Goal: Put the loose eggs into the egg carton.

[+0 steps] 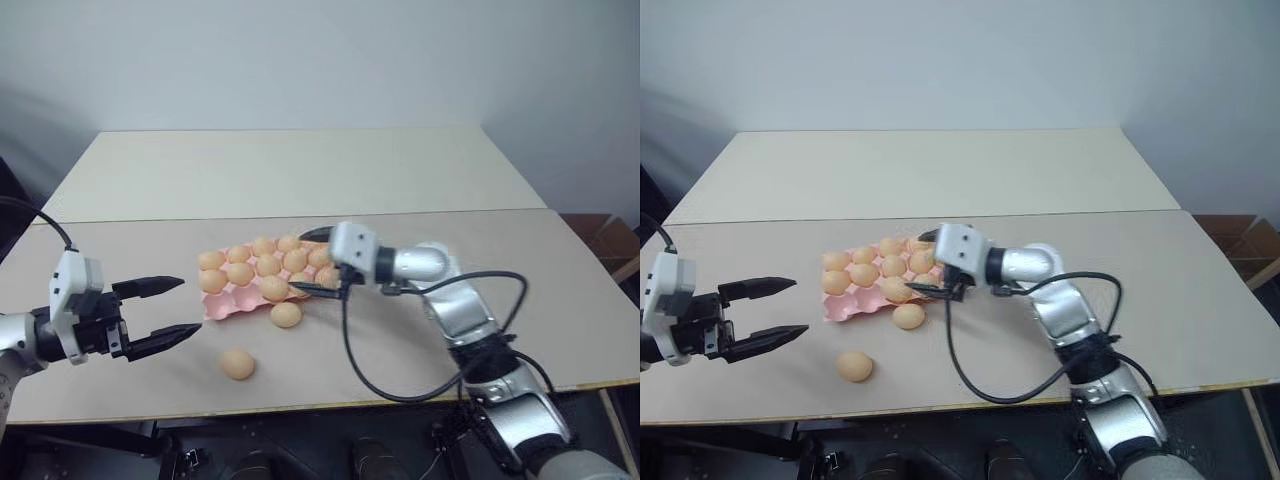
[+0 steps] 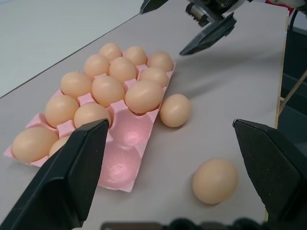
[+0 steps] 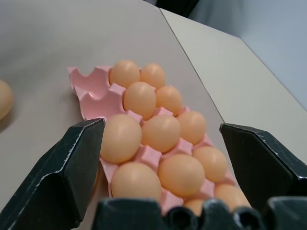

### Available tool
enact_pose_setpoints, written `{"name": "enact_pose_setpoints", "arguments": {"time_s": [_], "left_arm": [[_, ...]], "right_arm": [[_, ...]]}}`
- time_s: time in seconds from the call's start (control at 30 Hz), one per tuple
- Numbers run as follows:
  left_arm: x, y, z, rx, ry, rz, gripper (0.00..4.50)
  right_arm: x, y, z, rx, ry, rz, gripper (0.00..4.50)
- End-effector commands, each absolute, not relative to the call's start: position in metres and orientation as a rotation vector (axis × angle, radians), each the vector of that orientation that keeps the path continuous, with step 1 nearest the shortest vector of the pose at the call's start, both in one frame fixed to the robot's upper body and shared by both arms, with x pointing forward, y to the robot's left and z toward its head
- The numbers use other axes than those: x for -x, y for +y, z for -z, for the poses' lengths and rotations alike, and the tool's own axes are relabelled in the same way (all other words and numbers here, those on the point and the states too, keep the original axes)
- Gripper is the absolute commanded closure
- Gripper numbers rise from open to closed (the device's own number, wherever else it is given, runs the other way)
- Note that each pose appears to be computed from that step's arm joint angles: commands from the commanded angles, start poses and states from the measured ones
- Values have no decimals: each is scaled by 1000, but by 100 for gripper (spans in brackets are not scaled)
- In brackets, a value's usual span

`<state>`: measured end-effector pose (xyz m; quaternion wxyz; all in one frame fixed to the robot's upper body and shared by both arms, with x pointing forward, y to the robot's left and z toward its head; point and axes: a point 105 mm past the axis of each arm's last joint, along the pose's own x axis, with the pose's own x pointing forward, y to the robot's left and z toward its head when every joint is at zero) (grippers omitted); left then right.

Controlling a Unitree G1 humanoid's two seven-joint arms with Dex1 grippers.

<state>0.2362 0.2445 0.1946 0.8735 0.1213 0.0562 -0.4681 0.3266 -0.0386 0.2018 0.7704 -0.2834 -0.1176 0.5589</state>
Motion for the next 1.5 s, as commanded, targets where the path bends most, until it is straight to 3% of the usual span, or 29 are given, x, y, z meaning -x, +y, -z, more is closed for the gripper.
{"name": "enact_pose_setpoints", "arguments": {"time_s": [0.03,0.47,1.03,1.5], "left_arm": [[-237,245,-201,-293,99,983,0],[-235,246,-199,-292,104,1001,0],[-236,242,-199,-283,98,1017,0],[-233,187,-138,-476,287,1375,0]], "right_arm": [[-313,-72,-221,594,-297,-1208,3],[-278,-176,-190,518,14,-1220,3],[-274,-172,-194,519,10,-1241,3],[-269,-156,-195,520,-12,-1316,3]]}}
